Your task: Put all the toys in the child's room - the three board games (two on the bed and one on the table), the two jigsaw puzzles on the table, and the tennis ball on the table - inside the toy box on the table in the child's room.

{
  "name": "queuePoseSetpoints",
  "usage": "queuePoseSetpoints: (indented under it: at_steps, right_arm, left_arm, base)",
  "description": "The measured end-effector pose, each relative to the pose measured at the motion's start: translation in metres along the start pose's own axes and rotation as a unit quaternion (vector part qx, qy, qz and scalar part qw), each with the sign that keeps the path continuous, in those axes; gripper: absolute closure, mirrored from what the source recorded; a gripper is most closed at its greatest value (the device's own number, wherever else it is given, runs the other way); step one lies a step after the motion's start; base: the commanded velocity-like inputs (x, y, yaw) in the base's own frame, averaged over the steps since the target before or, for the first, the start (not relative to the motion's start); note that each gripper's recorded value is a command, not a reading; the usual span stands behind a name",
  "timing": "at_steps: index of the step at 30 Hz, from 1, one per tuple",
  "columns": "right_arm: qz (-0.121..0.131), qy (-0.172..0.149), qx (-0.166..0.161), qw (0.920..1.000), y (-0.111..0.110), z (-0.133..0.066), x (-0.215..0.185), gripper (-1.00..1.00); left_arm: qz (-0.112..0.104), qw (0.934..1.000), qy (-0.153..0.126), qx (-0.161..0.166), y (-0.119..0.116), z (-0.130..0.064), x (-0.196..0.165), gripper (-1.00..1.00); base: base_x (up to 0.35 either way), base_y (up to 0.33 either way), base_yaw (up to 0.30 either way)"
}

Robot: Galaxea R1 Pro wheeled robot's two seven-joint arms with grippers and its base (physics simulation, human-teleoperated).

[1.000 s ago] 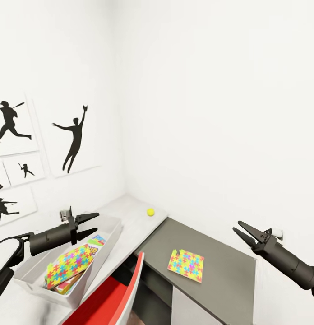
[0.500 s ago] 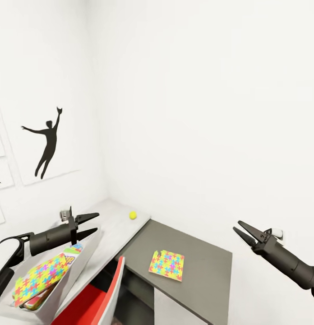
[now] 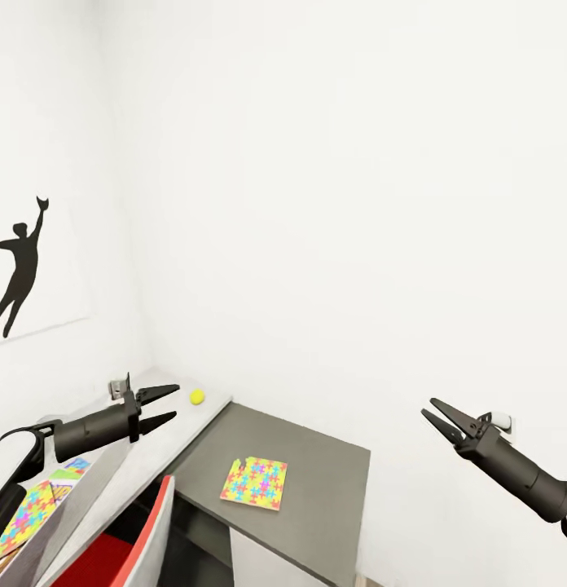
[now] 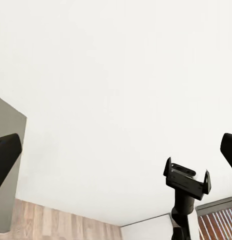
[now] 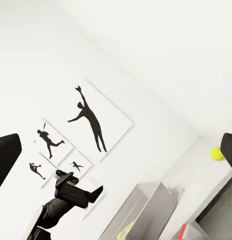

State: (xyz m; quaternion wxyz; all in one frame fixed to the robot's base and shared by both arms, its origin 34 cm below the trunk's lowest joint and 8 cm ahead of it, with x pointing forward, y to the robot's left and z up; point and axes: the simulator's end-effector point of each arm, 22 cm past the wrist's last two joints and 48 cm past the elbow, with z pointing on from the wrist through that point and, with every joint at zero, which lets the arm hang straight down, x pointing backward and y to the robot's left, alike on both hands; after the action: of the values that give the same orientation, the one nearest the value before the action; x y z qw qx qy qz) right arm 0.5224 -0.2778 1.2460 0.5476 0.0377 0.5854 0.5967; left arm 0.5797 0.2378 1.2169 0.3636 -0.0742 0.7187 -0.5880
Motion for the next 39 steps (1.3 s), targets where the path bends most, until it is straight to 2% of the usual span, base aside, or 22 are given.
queuePoseSetpoints:
  at_steps: [10,25,39]
  right_arm:
    - [-0.004,-0.002,-0.004,1.0,0.005,-0.001,-0.002,-1.0]
    - [-0.003,-0.004,-0.005,1.0,0.007,-0.002,-0.003,-1.0]
    - [-0.003,-0.005,0.003,1.0,0.004,-0.002,-0.003,-1.0]
  left_arm:
    - [0.005,0.9999,0.013,0.0,-0.004,0.004,0.01,-1.0]
    - [0.012,0.9998,0.014,0.003,-0.011,0.003,0.011,-1.0]
    - [0.013,0.9998,0.013,0.005,-0.013,0.003,0.011,-1.0]
  base:
    - [0.0,-0.205,-0.209]
    - [0.0,-0.012,-0.203]
    - [0.0,0.0,-0.06]
